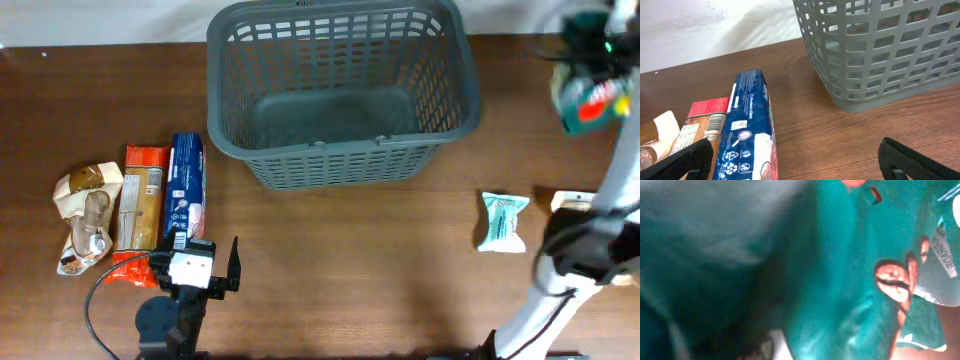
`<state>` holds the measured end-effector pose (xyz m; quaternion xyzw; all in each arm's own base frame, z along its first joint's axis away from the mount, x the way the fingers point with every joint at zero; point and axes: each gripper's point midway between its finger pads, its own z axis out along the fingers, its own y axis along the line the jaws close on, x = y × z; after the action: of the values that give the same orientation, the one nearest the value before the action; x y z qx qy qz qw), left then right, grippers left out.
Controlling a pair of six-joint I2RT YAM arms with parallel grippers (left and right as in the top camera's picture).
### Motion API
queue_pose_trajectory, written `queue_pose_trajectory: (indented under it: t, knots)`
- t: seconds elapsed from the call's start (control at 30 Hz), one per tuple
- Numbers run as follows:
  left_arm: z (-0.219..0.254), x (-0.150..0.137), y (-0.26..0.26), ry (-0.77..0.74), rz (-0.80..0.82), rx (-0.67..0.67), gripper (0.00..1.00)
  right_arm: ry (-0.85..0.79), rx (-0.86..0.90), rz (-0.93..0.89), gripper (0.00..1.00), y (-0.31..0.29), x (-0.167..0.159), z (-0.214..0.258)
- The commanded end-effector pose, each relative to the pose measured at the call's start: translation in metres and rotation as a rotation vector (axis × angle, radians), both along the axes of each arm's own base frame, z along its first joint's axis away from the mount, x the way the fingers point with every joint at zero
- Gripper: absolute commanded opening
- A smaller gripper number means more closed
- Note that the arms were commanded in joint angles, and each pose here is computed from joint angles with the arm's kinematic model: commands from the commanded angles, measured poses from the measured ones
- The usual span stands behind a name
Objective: Pack container
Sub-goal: 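Lift the Nescafe pouch and drop it into the grey basket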
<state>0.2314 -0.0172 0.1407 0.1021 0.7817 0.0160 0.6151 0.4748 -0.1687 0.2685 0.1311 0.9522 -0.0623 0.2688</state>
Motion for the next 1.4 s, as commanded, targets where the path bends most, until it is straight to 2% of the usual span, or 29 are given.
queue_pose_trajectory:
  t: [0.0,0.1,0.17,0.3,0.4,0.63,1.03,1.1,1.13,1.17,1.23,1.27,1.3,1.37]
  knots:
    - [-0.001,0.0,-0.002,-0.002,-0.009,-0.01,0.99,-0.412,-0.052,0.382,0.04,0.147,-0.011,0.161]
    - [-0.001,0.0,-0.002,-0.002,-0.009,-0.01,0.99,-0.519,-0.108,0.596,0.04,0.223,-0.02,0.194]
    - [-0.001,0.0,-0.002,-0.002,-0.009,-0.01,0.99,-0.544,-0.106,0.692,0.04,0.263,-0.025,0.199]
    - [-0.001,0.0,-0.002,-0.002,-0.009,-0.01,0.99,-0.497,-0.07,0.838,0.03,0.333,-0.036,0.179]
    - [-0.001,0.0,-0.002,-0.002,-0.009,-0.01,0.99,-0.41,-0.06,0.933,0.03,0.374,-0.036,0.144]
    - [-0.001,0.0,-0.002,-0.002,-0.009,-0.01,0.99,-0.208,-0.114,0.97,0.04,0.414,-0.012,0.052]
    - [-0.001,0.0,-0.002,-0.002,-0.009,-0.01,0.99,0.003,-0.114,0.985,0.03,0.423,0.003,-0.046]
    - [-0.001,0.0,-0.002,-0.002,-0.009,-0.01,0.99,0.008,-0.115,0.985,0.18,0.423,0.004,-0.049]
    - [-0.001,0.0,-0.002,-0.003,-0.009,-0.01,0.99,0.002,-0.118,0.982,0.38,0.423,0.005,-0.048]
    - [-0.001,0.0,-0.002,-0.002,-0.009,-0.01,0.99,-0.009,-0.13,0.974,0.43,0.422,0.008,-0.045]
    - [-0.001,0.0,-0.002,-0.002,-0.009,-0.01,0.99,-0.046,-0.182,0.937,0.44,0.413,0.013,-0.03]
    - [-0.001,0.0,-0.002,-0.002,-0.009,-0.01,0.99,-0.061,-0.203,0.922,0.51,0.408,0.014,-0.022]
    - [-0.001,0.0,-0.002,-0.002,-0.009,-0.01,0.99,-0.091,-0.237,0.892,0.63,0.401,0.015,-0.007]
    - [-0.001,0.0,-0.002,-0.002,-0.009,-0.01,0.99,-0.154,-0.289,0.838,0.66,0.385,0.015,0.025]
